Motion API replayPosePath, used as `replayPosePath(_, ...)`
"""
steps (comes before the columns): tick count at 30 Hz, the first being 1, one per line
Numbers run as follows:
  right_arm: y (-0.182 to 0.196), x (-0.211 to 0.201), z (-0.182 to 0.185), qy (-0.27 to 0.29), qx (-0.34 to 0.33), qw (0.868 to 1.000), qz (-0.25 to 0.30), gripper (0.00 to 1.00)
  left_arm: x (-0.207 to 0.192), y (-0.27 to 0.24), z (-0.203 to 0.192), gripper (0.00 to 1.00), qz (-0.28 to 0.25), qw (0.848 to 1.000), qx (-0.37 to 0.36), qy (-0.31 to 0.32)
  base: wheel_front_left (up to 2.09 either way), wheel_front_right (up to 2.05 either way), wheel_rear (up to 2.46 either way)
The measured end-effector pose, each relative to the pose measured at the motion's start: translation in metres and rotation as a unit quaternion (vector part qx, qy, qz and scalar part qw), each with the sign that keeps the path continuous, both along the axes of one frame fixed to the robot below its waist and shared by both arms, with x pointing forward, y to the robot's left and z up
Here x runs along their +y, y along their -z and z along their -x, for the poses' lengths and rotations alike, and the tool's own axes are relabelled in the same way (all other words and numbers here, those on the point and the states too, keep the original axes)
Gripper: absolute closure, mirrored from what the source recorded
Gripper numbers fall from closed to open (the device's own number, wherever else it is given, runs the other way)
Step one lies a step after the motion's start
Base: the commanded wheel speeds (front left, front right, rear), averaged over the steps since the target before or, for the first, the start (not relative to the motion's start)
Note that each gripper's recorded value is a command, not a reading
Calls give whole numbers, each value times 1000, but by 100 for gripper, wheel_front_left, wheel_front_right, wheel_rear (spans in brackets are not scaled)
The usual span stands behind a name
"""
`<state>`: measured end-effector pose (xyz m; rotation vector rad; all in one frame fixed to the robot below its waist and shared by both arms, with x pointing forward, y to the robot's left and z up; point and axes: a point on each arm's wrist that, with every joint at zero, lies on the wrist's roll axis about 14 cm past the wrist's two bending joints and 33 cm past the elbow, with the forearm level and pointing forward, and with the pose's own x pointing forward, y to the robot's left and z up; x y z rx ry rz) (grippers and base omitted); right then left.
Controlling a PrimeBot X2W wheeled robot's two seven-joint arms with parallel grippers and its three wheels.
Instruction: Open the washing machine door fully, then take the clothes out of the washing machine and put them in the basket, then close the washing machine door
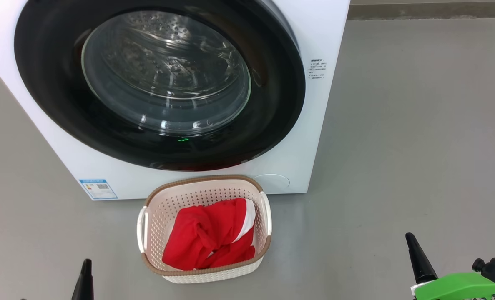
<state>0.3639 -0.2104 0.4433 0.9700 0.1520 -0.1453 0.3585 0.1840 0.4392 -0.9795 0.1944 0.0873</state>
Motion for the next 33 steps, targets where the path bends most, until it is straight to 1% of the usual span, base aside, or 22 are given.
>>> replayPosePath(12,-5,0,-2,10,-9,998,-63,100,1,-8,-5,100,63,998,-8,-12,0,0,0)
replayPosePath(24,-12,2,-4,18,-21,991,-133,100,2,-18,-10,100,130,991,-20,-23,0,0,0)
replayPosePath(28,-14,3,-4,19,-24,989,-147,100,2,-19,-10,100,143,989,-21,-24,0,0,0)
replayPosePath(33,-22,2,-9,21,-37,984,-172,100,3,-21,-10,100,171,985,-24,-29,0,0,0)
